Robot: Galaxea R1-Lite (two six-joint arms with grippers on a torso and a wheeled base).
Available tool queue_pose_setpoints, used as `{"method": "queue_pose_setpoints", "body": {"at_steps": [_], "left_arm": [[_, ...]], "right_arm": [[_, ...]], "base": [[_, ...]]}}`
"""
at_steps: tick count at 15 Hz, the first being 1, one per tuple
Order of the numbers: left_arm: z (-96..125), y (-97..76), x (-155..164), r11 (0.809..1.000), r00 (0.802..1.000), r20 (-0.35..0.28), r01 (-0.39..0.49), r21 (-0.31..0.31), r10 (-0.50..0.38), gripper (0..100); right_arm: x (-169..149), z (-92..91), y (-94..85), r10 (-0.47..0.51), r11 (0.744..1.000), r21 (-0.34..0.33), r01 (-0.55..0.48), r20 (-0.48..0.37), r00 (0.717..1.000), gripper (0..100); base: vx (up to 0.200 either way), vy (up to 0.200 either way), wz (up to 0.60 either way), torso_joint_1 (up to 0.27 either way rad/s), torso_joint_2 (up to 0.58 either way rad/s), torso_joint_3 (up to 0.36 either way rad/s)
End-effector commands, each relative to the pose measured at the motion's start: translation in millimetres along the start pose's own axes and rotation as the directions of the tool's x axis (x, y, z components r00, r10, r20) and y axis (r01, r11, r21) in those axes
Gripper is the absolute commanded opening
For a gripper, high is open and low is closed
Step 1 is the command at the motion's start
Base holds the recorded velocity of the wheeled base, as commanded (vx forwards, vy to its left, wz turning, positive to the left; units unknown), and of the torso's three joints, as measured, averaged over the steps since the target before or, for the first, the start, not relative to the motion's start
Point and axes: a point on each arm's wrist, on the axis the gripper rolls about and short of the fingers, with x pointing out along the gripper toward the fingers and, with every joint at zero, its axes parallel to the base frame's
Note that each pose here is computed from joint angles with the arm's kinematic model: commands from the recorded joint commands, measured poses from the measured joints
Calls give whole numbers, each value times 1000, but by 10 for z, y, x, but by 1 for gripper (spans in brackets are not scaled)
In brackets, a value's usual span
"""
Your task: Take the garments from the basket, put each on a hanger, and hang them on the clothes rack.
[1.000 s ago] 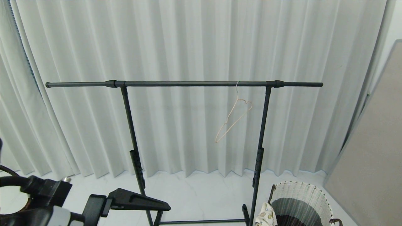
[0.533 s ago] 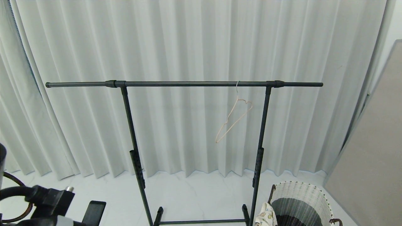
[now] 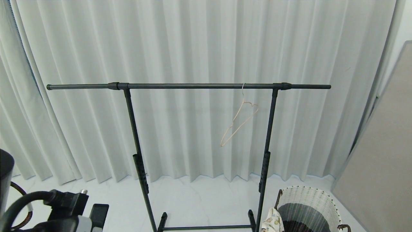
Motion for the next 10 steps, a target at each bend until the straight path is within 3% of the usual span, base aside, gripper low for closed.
{"method": "queue_pose_setpoints", "body": {"at_steps": [1,3,7,8,9,10], "left_arm": [[-5,34,-13,997,997,-34,-71,-2,71,0],[-10,50,-25,992,990,-66,-128,-4,128,0],[-14,182,-65,953,944,-143,-304,-19,298,0],[18,233,-64,940,932,-154,-338,-46,327,0],[152,337,-78,905,913,-145,-401,-141,382,0],[222,400,-74,885,900,-145,-431,-176,410,0]], "right_arm": [[14,-38,-144,-125,992,1,125,-45,991,100],[-25,-33,-299,-221,975,12,222,-51,974,100],[-104,-130,-499,-331,943,-11,333,-135,934,100],[-80,-151,-527,-345,937,-8,348,-149,926,100],[-15,-204,-587,-372,925,5,380,-185,909,100],[18,-218,-619,-386,918,18,397,-198,901,100]], "base": [[0,0,0,0,0,0],[0,0,0,0,0,0],[0,0,0,0,0,0],[0,0,0,0,0,0],[0,0,0,0,0,0],[0,0,0,0,0,0]]}}
